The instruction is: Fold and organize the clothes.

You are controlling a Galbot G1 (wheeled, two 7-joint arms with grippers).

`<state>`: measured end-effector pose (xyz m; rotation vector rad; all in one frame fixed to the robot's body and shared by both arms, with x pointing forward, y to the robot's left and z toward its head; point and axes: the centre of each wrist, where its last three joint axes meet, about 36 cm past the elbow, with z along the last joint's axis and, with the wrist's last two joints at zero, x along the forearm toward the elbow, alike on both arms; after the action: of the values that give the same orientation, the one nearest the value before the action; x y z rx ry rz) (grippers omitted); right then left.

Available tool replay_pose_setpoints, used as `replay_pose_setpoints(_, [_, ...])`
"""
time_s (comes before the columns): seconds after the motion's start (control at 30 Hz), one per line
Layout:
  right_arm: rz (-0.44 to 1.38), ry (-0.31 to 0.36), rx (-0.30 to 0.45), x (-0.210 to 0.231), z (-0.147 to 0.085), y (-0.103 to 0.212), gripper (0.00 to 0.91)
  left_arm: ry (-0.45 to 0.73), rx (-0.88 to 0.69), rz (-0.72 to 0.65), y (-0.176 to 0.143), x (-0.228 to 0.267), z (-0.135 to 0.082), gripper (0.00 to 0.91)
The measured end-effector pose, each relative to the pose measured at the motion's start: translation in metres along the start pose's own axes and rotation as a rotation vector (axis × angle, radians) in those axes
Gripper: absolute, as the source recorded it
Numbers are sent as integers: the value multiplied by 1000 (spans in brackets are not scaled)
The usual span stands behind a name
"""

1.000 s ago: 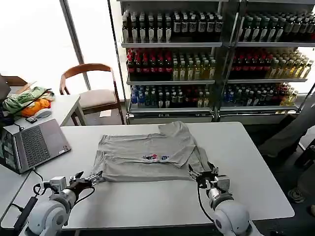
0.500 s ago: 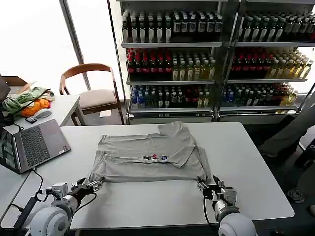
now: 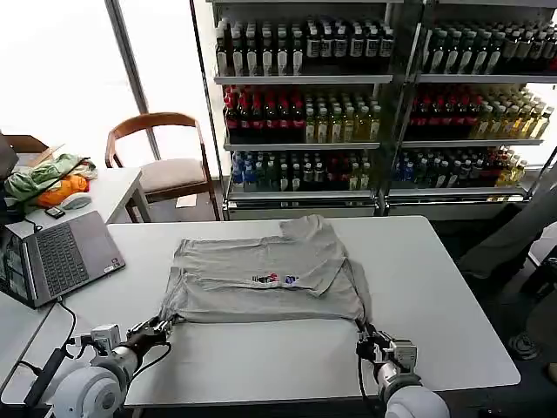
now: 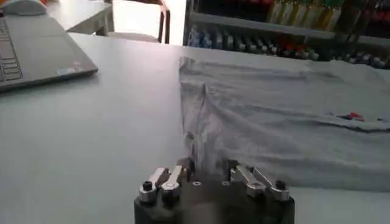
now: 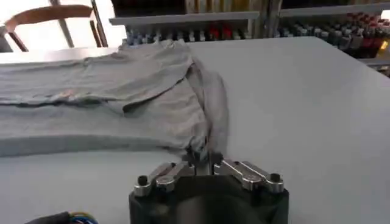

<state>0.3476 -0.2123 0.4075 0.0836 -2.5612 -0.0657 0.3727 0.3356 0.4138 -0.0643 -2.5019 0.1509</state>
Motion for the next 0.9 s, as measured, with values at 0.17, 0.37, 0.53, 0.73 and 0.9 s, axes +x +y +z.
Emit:
replay_pose_setpoints(0.17, [-9, 4, -1, 4, 1, -1, 0, 1, 0, 6, 1, 0, 0, 0])
replay_pose_setpoints(0.37, [-19, 2, 3, 8, 1, -4, 0, -9, 2, 9, 1, 0, 1, 0])
replay_pose_setpoints(0.53, [-36, -1, 10, 13, 0, -4, 0, -17, 4, 5, 1, 2, 2, 0])
replay_pose_setpoints(0.73, [-48, -4, 23, 23, 1, -4, 0, -17, -4, 1, 1, 9, 1, 0])
replay_pose_setpoints(0.9, [-58, -1, 32, 33, 4, -4, 0, -9, -10, 1, 2, 17, 3, 0])
